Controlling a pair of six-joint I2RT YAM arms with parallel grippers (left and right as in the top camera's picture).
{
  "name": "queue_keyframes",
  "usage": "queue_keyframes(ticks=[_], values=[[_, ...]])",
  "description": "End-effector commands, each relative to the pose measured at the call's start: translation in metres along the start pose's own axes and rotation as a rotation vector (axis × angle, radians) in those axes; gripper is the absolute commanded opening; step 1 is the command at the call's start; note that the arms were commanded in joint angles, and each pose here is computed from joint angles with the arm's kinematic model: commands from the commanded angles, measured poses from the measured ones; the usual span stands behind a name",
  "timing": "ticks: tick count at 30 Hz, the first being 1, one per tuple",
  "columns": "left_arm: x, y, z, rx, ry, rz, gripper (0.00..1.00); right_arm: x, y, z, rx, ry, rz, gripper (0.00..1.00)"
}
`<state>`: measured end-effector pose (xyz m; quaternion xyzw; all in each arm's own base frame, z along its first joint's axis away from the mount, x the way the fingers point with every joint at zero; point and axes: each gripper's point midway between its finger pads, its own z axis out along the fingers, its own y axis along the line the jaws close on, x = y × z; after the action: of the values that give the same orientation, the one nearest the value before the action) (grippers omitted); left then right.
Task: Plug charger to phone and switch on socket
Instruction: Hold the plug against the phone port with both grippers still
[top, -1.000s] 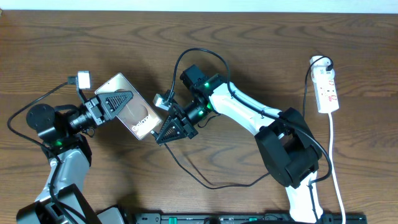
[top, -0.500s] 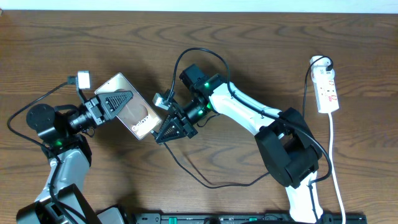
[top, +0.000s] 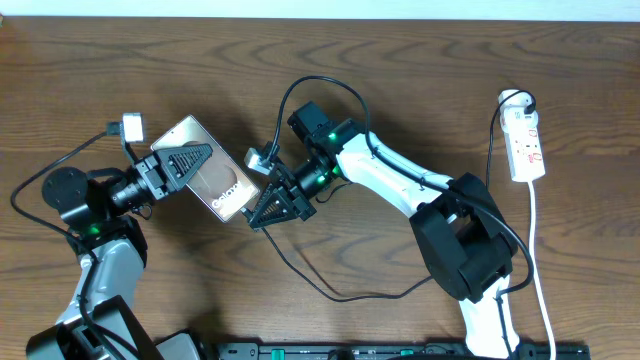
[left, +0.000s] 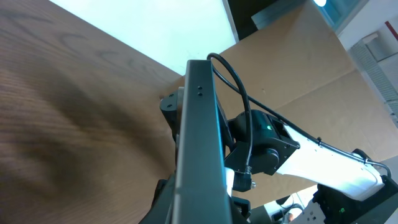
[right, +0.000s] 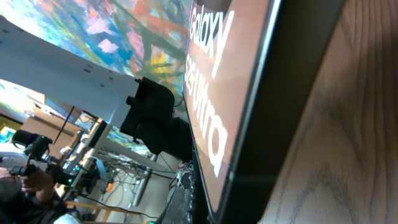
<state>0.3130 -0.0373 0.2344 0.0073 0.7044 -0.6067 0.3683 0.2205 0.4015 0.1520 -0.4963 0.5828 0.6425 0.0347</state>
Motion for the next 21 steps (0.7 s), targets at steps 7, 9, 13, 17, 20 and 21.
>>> queue_keyframes(ticks=[7,9,13,17,20,21], values=[[0.0041,-0.0045,0.0009,0.014,0.026,0.014,0.07,-0.0057,0.0001,-0.0059,-0.018,-0.028,0.021,0.01],[0.004,-0.0044,0.0009,0.014,0.026,0.014,0.07,-0.0059,-0.0004,-0.0073,-0.016,-0.031,0.023,0.01],[0.004,-0.0044,0.0009,0.014,0.026,0.014,0.08,-0.006,-0.0006,-0.008,-0.016,-0.032,0.031,0.01],[0.004,-0.0044,0.0009,0.014,0.026,0.014,0.07,-0.0061,-0.0006,-0.008,-0.016,-0.032,0.038,0.01],[0.004,-0.0044,0.0009,0.014,0.026,0.014,0.08,-0.0061,-0.0006,-0.008,-0.016,-0.032,0.038,0.01],[0.004,-0.0044,0.0009,0.014,0.026,0.014,0.07,-0.0061,-0.0006,-0.008,-0.016,-0.032,0.038,0.01]])
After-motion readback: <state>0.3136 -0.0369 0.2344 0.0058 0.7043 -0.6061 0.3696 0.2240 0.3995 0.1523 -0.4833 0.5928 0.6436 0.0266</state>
